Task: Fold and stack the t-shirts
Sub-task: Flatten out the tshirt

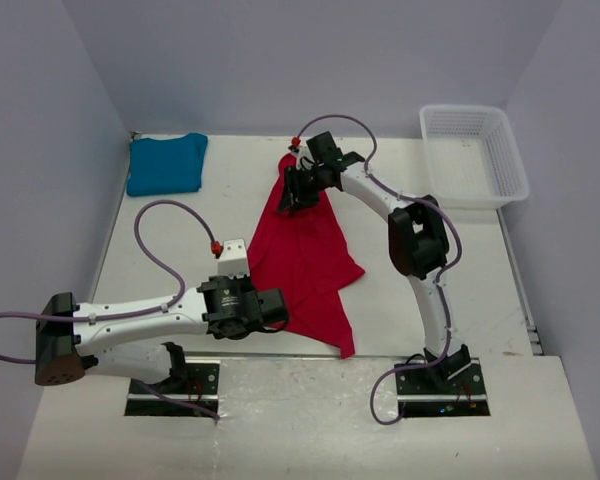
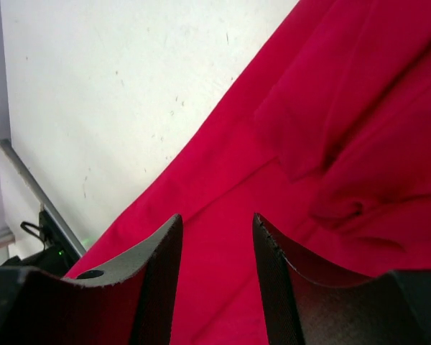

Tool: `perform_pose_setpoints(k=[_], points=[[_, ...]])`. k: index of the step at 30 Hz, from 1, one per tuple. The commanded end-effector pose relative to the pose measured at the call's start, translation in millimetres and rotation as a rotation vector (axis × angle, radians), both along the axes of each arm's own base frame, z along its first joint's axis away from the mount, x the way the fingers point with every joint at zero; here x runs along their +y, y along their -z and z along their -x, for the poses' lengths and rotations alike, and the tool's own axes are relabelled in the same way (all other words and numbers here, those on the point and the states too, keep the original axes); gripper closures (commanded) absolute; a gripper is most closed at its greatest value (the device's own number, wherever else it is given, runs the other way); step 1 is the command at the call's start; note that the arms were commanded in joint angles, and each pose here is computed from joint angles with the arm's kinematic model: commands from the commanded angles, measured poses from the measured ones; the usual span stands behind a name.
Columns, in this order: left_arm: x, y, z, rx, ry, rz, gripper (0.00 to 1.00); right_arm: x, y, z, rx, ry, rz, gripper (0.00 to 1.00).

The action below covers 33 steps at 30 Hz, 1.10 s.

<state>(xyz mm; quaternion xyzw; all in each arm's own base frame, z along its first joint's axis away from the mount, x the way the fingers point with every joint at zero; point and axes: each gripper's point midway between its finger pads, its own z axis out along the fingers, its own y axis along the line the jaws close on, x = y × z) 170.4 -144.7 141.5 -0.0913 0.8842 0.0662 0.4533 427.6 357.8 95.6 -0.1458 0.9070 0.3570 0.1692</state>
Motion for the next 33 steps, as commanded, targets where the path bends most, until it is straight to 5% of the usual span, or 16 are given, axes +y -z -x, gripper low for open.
perform_pose_setpoints(k=[1,33], points=[[-3.9,-8.4,-4.6,-0.04,0.001,0.04,1.0,20.0,-11.2,11.9,0.043,-0.063,-0.081,0.55],[-5.3,-1.9,-1.4,-0.021,0.037,0.054,1.0,-5.0,36.9,-25.3,0.073,0.089,0.023,0.51]])
